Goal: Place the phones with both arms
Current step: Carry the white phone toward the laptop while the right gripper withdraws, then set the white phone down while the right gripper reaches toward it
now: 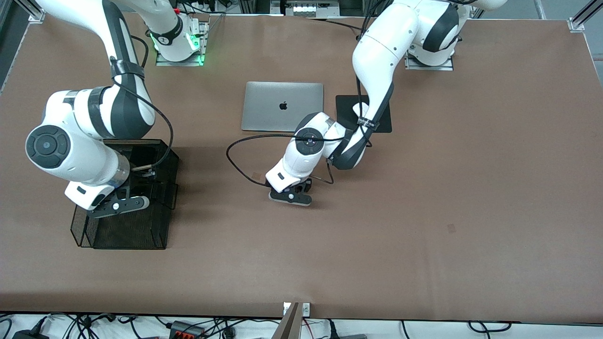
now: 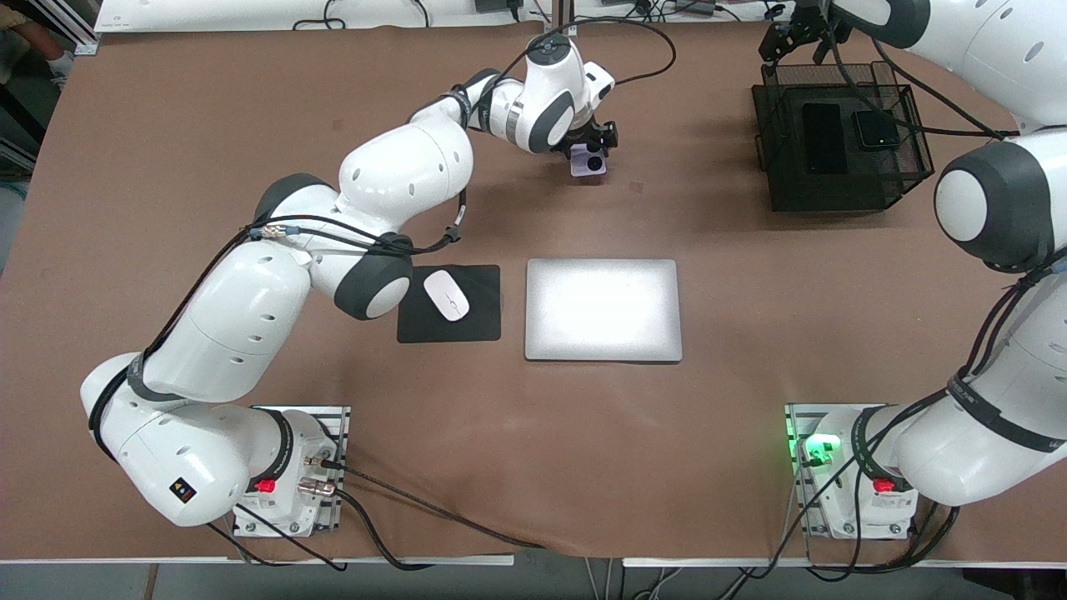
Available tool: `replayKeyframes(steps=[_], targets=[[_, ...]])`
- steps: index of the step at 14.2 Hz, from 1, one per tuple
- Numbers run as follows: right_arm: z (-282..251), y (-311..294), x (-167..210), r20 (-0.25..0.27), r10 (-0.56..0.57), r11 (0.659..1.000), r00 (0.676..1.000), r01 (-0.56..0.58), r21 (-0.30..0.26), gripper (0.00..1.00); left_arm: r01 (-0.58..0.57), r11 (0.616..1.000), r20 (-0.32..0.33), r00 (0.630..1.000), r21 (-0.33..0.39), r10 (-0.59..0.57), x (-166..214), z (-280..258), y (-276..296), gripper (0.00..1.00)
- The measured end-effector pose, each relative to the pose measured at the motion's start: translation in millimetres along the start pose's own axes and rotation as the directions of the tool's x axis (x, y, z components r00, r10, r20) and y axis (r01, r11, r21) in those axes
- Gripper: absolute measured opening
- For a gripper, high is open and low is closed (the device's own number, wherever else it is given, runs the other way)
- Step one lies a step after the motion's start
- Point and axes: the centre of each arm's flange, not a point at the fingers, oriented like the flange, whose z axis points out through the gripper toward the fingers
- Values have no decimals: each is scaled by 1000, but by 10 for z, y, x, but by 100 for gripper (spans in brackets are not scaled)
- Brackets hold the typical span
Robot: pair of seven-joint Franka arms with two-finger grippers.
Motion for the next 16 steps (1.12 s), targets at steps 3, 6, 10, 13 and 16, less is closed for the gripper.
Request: replayKeyframes(steps=[3,6,10,13,16], targets=[[21,-41,7,2,-4,1000,1000,4,3,100,4,1000,4,1000,5,-4,-8,52,-26,99],[92,-74,24,8,4,1000,1000,-4,29,100,14,1000,-4,1000,5,-14,35,25,-54,100],[71,-233,52,-13,-11,999,1000,12,42,100,54,998,-12,998,14,-54,285,-186,-279,100],[25,-542,96,-54,-55,998,997,57,35,100,59,998,22,998,36,-60,600,-622,-624,100],[123,-1008,136,-78,-96,993,992,102,67,100,21,999,61,998,50,-24,887,-1202,-1031,100]])
